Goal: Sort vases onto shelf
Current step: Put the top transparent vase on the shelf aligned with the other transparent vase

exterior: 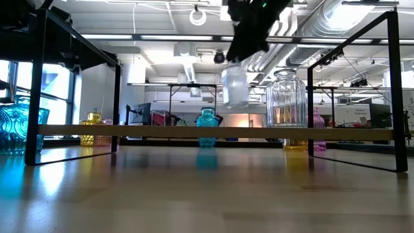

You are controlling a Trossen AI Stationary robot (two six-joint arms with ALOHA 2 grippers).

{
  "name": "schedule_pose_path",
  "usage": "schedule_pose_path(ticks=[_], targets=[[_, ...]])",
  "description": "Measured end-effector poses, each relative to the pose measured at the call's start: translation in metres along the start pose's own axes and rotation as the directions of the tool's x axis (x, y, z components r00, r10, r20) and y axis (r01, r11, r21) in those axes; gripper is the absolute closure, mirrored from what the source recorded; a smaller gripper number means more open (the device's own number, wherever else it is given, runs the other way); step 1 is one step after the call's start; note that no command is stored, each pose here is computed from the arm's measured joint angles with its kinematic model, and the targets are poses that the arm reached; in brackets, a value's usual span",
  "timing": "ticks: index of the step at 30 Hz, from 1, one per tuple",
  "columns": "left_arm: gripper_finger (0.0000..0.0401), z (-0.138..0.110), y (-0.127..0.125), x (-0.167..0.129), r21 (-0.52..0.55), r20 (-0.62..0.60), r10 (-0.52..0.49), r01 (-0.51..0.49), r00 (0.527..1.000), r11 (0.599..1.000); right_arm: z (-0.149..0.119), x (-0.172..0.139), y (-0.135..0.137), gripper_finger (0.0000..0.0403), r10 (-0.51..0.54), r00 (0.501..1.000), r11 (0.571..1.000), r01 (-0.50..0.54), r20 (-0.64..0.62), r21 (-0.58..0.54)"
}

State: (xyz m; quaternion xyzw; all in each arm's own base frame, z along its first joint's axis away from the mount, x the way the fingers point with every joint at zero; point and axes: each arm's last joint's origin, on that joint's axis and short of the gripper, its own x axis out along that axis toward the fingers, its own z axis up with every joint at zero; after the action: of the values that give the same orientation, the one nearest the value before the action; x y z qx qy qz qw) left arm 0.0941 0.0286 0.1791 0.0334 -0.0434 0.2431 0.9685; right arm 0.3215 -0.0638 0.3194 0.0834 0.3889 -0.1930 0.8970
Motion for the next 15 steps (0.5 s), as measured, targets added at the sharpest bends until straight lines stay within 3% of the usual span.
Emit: schedule_pose_path(ticks=[7,15], targets=[[0.0401,0.0,0.0,0.0,-0.007,0.0,0.0,0.0,1.0,1.0,-0.021,-0.034,0.017,0.0311,0.004,0.994,0.996,-0.014,-0.11,-0.086],[0.0401,0.0,0.0,0.0,-0.008,0.001,0.0,0.0,1.0,1.0,-0.025,-0.03,0.029,0.0311,0.002,0.991,0.992,-0.019,-0.132,-0.128]])
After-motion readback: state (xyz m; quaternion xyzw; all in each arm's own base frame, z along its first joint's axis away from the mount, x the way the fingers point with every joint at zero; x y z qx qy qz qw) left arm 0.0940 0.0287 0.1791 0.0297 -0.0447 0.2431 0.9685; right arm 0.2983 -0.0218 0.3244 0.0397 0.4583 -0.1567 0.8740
